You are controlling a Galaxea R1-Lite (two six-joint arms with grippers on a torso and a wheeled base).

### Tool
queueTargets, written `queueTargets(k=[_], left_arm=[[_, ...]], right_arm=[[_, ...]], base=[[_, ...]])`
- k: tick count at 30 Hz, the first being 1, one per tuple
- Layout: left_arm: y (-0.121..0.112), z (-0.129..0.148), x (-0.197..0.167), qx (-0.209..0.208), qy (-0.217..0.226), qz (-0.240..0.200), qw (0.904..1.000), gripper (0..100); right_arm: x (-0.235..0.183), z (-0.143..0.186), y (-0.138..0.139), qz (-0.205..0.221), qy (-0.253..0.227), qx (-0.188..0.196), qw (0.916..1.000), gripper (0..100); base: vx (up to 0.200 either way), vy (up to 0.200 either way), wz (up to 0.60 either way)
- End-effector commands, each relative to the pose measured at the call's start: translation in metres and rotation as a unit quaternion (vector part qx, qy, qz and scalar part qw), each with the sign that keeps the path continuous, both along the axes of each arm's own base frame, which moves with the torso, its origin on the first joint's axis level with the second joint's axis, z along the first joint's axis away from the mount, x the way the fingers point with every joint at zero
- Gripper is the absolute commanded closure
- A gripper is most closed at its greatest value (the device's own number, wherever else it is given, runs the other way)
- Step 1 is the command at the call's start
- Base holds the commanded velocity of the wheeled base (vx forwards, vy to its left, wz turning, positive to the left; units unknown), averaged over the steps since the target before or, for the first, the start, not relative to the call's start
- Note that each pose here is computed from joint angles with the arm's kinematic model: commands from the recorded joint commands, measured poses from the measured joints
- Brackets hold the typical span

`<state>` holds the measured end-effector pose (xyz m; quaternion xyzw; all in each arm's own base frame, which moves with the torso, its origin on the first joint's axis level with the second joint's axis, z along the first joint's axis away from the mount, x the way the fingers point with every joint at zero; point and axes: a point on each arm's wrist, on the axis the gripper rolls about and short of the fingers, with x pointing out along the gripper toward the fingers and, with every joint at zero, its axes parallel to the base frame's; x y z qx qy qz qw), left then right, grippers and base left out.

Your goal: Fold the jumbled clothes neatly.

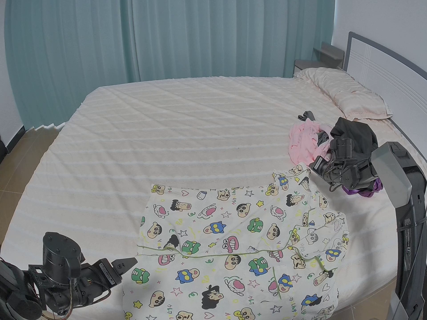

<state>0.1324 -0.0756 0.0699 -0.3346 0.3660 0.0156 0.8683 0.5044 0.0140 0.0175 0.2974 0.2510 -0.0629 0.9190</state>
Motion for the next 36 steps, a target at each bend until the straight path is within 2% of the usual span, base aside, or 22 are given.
queueTargets(k=[1, 5, 7, 10, 12, 14, 17, 21, 26, 30, 36], left_arm=[[0.000, 0.001, 0.001, -0.002, -0.003, 0.001, 1.0000, 0], [-0.003, 0.006, 0.007, -0.011, -0.013, 0.001, 0.9999, 0], [-0.003, 0.006, 0.008, -0.012, -0.013, 0.002, 0.9998, 0], [-0.004, 0.014, 0.033, -0.033, -0.020, 0.014, 0.9991, 0], [-0.002, 0.013, 0.039, -0.032, -0.018, 0.022, 0.9991, 0], [0.002, 0.014, 0.057, -0.024, -0.024, 0.043, 0.9985, 0], [0.007, 0.015, 0.071, -0.014, -0.028, 0.050, 0.9983, 0], [0.009, 0.012, 0.090, -0.017, -0.019, 0.035, 0.9991, 0], [0.015, 0.002, 0.120, -0.018, -0.007, 0.052, 0.9985, 0], [0.015, -0.016, 0.126, -0.009, 0.021, 0.056, 0.9982, 0], [0.022, -0.021, 0.129, -0.014, 0.030, 0.065, 0.9973, 0]], right_arm=[[-0.032, 0.040, 0.001, 0.025, -0.002, 0.010, 0.9996, 0], [-0.071, 0.062, 0.005, 0.041, 0.015, 0.019, 0.9989, 0], [-0.073, 0.063, 0.005, 0.041, 0.015, 0.019, 0.9989, 0], [-0.124, 0.077, 0.011, 0.048, 0.028, 0.021, 0.9982, 0], [-0.138, 0.080, 0.012, 0.050, 0.026, 0.022, 0.9982, 0], [-0.171, 0.089, 0.014, 0.055, 0.021, 0.025, 0.9979, 0], [-0.194, 0.095, 0.019, 0.052, 0.016, 0.049, 0.9973, 0], [-0.215, 0.097, 0.026, 0.034, 0.026, 0.104, 0.9936, 0], [-0.229, 0.088, 0.031, 0.047, 0.051, 0.112, 0.9913, 0], [-0.227, 0.091, 0.032, 0.050, 0.046, 0.113, 0.9913, 0], [-0.228, 0.086, 0.031, 0.056, 0.056, 0.118, 0.9899, 0]], base=[[0.000, 0.000, 0.00], [0.000, 0.000, 0.00], [0.000, 0.000, 0.00], [0.000, 0.000, 0.00], [0.000, 0.000, 0.00], [0.000, 0.000, 0.00], [0.000, 0.000, 0.00], [0.000, 0.000, 0.00], [0.000, 0.000, 0.00], [0.000, 0.000, 0.00], [0.000, 0.000, 0.00]])
